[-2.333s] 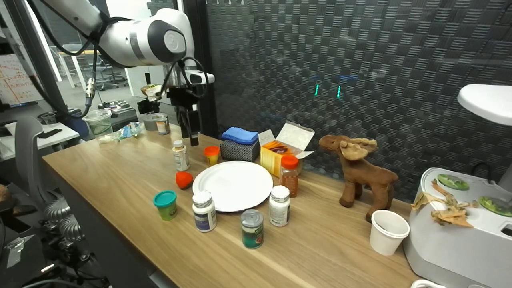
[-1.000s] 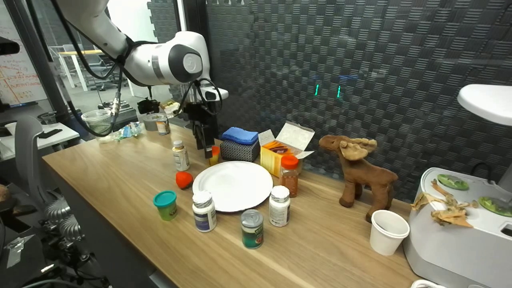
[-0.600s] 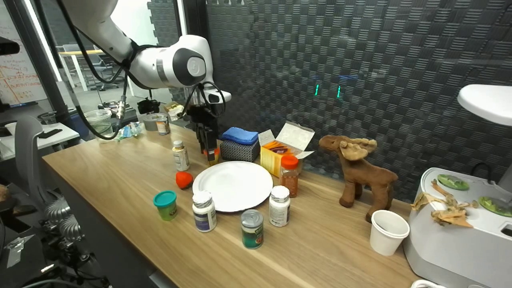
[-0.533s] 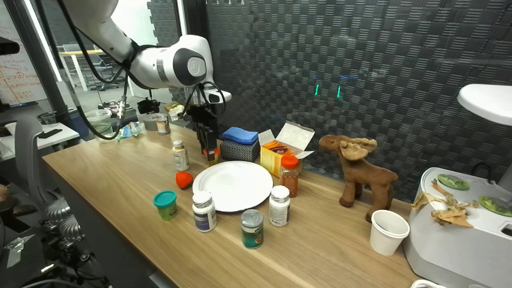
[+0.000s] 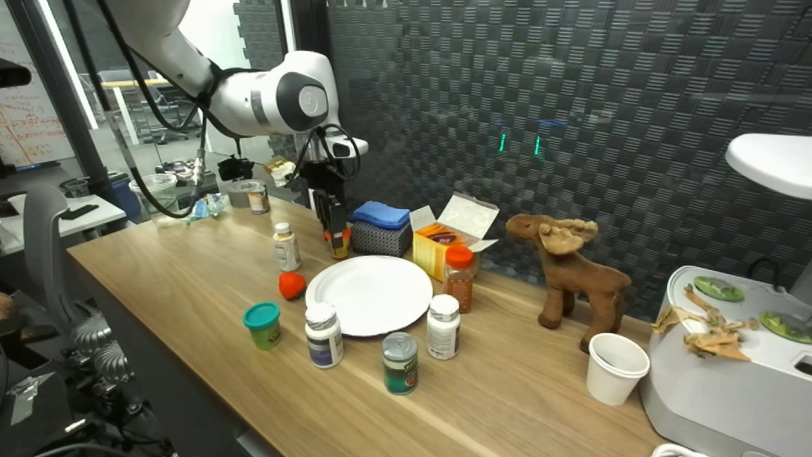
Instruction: Pick up all the objects surrounding the white plate and arrange them on the plate
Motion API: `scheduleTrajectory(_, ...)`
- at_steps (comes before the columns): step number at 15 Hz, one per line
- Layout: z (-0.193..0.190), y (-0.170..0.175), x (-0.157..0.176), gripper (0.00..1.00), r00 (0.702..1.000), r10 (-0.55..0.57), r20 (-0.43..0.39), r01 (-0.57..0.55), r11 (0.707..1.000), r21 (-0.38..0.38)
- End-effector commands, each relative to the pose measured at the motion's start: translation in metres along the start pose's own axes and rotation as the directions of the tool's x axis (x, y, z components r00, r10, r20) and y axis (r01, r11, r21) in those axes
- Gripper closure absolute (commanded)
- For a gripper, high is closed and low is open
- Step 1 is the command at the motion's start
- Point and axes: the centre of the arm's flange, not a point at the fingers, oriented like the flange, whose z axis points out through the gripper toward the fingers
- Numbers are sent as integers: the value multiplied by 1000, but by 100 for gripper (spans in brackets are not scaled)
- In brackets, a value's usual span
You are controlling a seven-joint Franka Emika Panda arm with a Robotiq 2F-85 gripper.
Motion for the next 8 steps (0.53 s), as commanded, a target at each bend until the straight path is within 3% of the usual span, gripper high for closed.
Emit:
scheduleTrajectory(1,-36,10,-10,73,999,10,-47,-12,999,-35)
scheduleTrajectory(5,-56,41,-21,73,998,21,-54,-26,996,-88)
scheduleTrajectory(8,-45,63,-17,73,998,36,-45,-40,995,-87)
